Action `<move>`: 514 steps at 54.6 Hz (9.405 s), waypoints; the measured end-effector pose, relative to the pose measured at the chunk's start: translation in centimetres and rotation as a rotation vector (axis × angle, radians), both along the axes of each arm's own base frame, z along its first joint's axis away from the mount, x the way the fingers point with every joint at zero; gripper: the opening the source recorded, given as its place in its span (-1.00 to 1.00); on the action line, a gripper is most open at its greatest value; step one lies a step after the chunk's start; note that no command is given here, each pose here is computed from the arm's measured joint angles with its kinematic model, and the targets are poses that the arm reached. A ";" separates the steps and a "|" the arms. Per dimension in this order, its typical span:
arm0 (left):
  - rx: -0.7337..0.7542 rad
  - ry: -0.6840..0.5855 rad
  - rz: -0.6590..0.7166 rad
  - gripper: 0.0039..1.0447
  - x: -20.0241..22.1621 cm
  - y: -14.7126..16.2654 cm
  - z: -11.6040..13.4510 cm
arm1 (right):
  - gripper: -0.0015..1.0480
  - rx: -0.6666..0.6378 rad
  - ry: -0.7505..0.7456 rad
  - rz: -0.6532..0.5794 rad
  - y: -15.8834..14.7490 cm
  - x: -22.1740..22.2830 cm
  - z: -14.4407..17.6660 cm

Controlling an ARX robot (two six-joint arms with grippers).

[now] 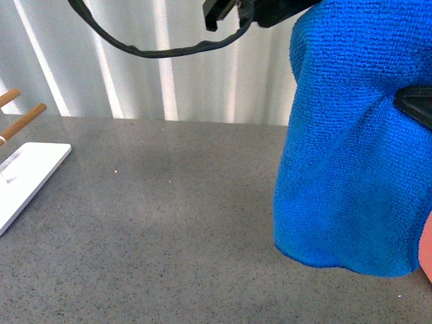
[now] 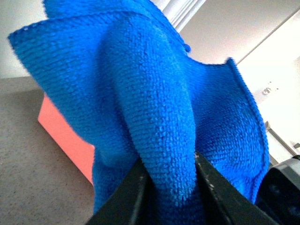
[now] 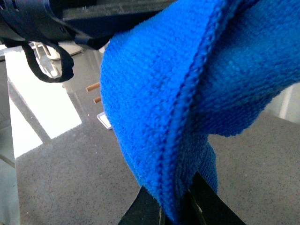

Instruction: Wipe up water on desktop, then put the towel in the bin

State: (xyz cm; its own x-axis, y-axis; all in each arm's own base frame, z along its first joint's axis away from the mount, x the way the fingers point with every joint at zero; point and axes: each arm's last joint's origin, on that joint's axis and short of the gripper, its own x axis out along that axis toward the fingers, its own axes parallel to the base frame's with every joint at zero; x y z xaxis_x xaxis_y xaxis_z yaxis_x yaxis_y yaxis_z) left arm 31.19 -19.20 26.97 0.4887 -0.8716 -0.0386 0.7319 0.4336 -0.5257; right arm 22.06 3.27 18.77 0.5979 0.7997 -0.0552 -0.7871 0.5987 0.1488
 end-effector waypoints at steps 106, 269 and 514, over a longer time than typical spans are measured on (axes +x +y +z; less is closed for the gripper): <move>0.468 -0.345 1.026 -0.93 -18.4 19.2 -9.6 | -0.93 0.040 0.077 -0.141 -2.2 0.1 0.1; 0.468 -0.344 1.027 0.88 -21.5 19.2 -9.8 | -0.93 -0.295 0.796 -0.602 5.1 22.4 -16.2; 0.468 -0.345 1.027 0.88 -21.5 19.2 -9.8 | 0.86 -0.527 -0.008 -0.553 -9.0 -6.1 12.2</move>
State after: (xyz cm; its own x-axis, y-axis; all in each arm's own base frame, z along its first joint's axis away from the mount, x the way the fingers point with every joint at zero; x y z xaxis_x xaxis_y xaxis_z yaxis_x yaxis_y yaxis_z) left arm 9.64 0.00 17.14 0.9998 0.0004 0.0212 -0.0003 1.0000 -0.0021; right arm 15.98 -5.69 30.94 0.9056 0.2531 -0.3403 -0.3519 0.8962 -0.2700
